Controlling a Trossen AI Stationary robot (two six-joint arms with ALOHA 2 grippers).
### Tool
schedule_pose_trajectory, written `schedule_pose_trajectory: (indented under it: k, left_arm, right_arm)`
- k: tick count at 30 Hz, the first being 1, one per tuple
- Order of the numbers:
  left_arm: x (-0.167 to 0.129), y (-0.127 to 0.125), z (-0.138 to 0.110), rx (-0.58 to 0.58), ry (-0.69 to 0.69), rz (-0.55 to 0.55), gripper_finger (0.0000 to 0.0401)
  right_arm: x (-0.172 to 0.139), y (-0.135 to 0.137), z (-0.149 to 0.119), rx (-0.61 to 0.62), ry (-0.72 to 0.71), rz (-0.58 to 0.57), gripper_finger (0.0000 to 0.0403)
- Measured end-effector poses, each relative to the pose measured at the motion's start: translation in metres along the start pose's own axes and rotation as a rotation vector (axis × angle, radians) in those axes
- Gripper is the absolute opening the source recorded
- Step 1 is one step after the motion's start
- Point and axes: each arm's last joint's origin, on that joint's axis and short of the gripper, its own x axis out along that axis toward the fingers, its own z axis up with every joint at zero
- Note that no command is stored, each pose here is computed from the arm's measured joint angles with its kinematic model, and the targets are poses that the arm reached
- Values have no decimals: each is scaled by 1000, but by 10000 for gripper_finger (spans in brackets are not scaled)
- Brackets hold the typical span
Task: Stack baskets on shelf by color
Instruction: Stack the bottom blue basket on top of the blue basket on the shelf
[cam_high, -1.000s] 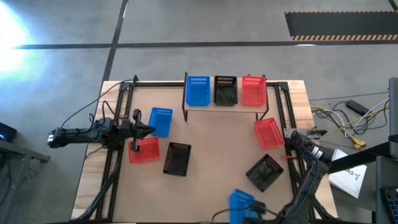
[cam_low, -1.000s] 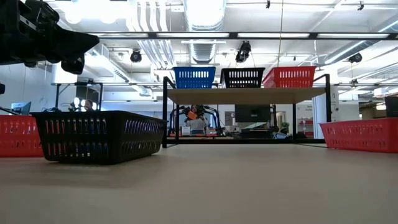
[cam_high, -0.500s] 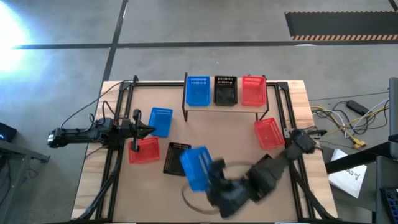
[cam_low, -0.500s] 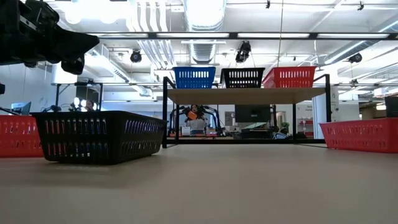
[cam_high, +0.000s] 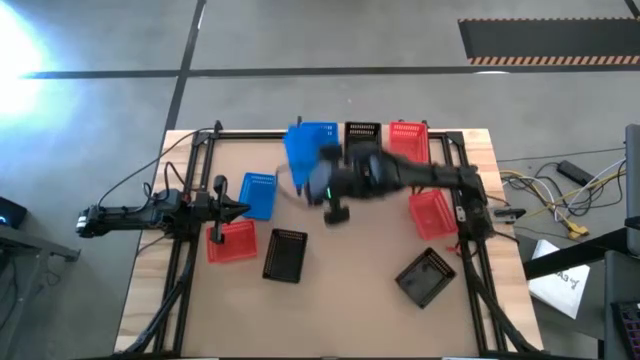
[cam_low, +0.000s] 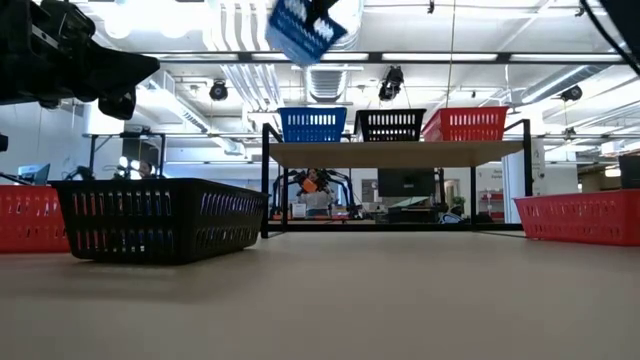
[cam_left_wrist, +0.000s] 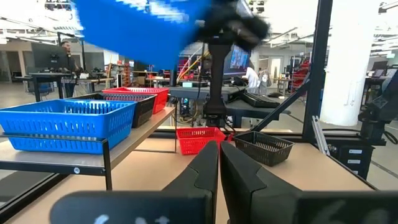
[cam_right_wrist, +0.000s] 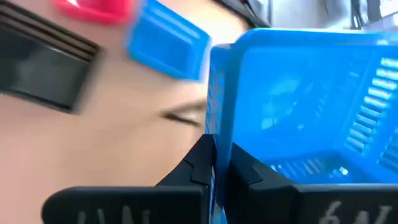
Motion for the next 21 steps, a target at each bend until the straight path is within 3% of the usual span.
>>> schedule_pose_trajectory:
  k: [6,10,14,21]
  left_arm:
    - [0,0,0,0,0,0,0]
    - [0,0,0,0,0,0,0]
    - [0,0,0,0,0,0,0]
    - [0,0,0,0,0,0,0]
  right_arm:
    - [28,-61,-34,132,20,134,9]
    - [40,-85,-49,183,27,136,9]
    - [46,-96,-58,211,49,128,9]
    - [47,-98,-60,256,11,216,9]
